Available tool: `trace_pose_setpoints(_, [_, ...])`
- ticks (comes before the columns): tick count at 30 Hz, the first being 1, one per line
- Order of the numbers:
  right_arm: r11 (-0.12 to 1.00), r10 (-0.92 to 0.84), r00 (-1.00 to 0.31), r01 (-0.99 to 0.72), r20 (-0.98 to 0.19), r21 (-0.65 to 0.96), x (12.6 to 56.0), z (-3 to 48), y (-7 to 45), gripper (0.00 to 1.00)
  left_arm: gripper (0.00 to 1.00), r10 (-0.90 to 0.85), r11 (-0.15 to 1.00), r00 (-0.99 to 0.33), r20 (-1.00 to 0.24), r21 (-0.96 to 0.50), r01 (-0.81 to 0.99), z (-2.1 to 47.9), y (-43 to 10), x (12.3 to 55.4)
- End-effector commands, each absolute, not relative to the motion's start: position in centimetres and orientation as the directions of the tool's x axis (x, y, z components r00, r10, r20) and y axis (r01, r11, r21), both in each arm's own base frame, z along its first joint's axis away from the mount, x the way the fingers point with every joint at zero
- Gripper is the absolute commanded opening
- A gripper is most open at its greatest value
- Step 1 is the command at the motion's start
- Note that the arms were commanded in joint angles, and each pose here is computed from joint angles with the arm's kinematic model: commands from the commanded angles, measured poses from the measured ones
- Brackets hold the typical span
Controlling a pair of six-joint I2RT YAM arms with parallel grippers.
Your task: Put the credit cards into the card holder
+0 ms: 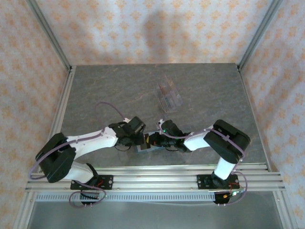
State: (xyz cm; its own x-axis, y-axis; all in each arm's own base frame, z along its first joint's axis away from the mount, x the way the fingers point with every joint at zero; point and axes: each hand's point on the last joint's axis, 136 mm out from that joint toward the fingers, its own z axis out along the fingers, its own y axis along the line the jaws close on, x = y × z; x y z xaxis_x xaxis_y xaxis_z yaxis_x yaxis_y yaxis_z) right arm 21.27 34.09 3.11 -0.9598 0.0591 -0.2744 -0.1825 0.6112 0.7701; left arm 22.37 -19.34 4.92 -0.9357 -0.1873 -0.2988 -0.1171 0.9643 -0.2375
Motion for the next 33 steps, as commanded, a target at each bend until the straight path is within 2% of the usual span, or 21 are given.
trace_pose_setpoints(1, [0.684, 0.022, -0.972, -0.157, -0.235, 0.713, 20.3, 0.3, 32.9, 0.0, 0.44, -0.216, 0.957, -0.931, -0.294, -0.254, -0.142, 6.5, -18.7, 22.2])
trace_pose_setpoints(3, [0.687, 0.017, -0.972, -0.16, -0.236, 0.709, 20.2, 0.3, 32.8, 0.0, 0.36, -0.219, 0.956, -0.93, -0.294, -0.255, -0.144, 6.6, -18.5, 22.2])
trace_pose_setpoints(7, [0.688, 0.0, -0.971, -0.174, -0.241, 0.704, 20.2, 0.5, 32.9, 0.0, 0.13, -0.226, 0.954, -0.931, -0.287, -0.257, -0.152, 6.4, -18.4, 22.4])
trace_pose_setpoints(10, [0.694, -0.016, -0.971, -0.184, -0.24, 0.697, 20.0, 0.6, 32.9, 0.0, 0.05, -0.242, 0.957, -0.93, -0.277, -0.229, -0.18, 5.6, -17.8, 22.6])
trace_pose_setpoints(16, [0.706, -0.06, -0.969, -0.213, -0.242, 0.676, 19.8, 0.9, 32.8, 0.0, 0.01, -0.277, 0.955, -0.927, -0.254, -0.182, -0.236, 3.8, -16.5, 22.7])
trace_pose_setpoints(33, [0.713, -0.137, -0.964, -0.256, -0.228, 0.652, 19.5, 0.8, 33.4, 0.0, 0.01, -0.264, 0.962, -0.943, -0.201, -0.131, -0.241, 0.1, -16.2, 22.1])
